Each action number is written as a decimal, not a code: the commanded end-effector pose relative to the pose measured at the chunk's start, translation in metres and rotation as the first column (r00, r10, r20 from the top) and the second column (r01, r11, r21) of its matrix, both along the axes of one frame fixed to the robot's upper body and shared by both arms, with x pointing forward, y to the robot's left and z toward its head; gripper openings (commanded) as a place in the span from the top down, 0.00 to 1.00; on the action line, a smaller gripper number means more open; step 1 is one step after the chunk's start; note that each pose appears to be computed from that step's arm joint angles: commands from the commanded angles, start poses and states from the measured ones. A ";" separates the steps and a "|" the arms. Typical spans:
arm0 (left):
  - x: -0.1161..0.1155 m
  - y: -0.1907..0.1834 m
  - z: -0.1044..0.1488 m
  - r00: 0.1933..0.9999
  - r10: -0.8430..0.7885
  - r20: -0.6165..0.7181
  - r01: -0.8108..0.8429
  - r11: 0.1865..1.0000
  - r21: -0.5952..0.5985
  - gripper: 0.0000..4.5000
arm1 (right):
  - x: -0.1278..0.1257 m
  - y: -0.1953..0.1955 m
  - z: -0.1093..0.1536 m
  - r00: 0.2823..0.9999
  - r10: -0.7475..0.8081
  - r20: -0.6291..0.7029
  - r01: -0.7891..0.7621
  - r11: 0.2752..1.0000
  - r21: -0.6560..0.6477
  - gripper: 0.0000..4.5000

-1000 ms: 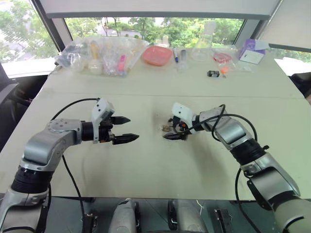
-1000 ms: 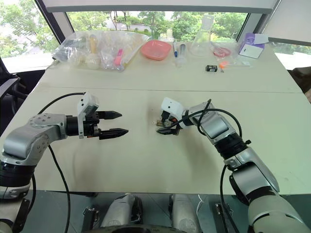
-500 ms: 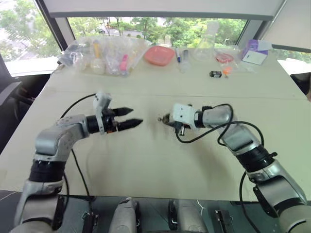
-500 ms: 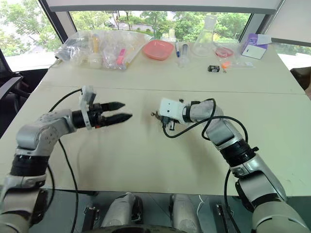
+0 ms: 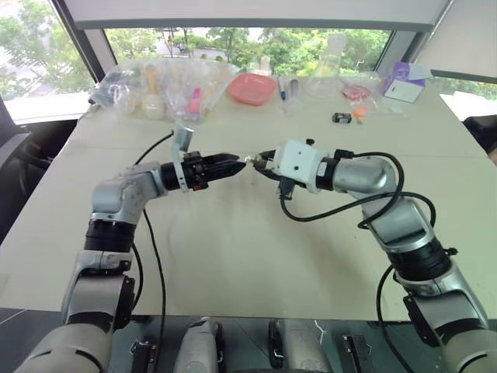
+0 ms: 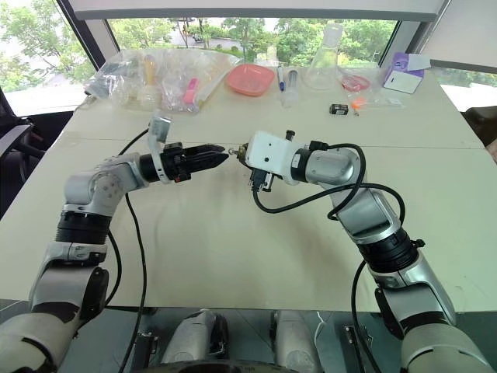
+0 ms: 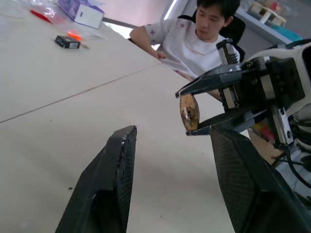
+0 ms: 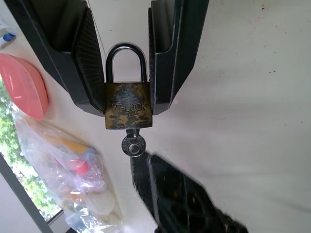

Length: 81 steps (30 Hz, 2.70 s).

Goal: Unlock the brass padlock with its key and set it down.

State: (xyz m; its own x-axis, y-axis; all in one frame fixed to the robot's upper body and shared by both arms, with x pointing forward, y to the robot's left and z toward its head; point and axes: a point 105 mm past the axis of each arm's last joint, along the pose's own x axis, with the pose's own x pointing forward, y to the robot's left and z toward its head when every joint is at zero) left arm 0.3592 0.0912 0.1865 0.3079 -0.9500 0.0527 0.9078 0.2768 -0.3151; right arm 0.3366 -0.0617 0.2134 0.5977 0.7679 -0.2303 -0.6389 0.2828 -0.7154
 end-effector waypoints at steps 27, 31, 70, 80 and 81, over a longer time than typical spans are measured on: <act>-0.001 -0.005 0.013 0.978 -0.080 0.195 0.060 0.992 0.107 0.98 | -0.008 0.009 0.023 0.997 0.022 0.080 -0.025 0.999 0.036 0.85; 0.006 -0.011 0.014 0.929 -0.059 0.364 -0.016 0.980 0.199 0.98 | -0.008 0.008 0.024 0.996 0.019 0.089 -0.022 0.999 0.034 0.85; 0.012 -0.022 0.032 0.976 -0.180 0.125 0.175 0.983 0.049 0.58 | -0.014 0.016 0.031 0.987 0.047 0.156 -0.050 0.999 0.012 0.85; 0.008 -0.024 0.029 0.969 -0.218 0.113 0.213 0.976 0.052 0.99 | -0.015 0.016 0.029 0.988 0.041 0.149 -0.043 0.999 0.007 0.85; 0.008 -0.023 0.029 0.970 -0.217 0.114 0.212 0.976 0.052 0.99 | -0.015 0.016 0.028 0.988 0.041 0.148 -0.042 0.999 0.007 0.85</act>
State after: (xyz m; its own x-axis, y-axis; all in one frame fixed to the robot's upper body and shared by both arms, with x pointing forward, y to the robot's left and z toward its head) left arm 0.3684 0.0675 0.2048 0.1026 -0.9939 0.0404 0.9640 0.0893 -0.2504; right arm 0.3327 -0.0541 0.2232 0.6201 0.7605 -0.1925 -0.5777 0.2767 -0.7679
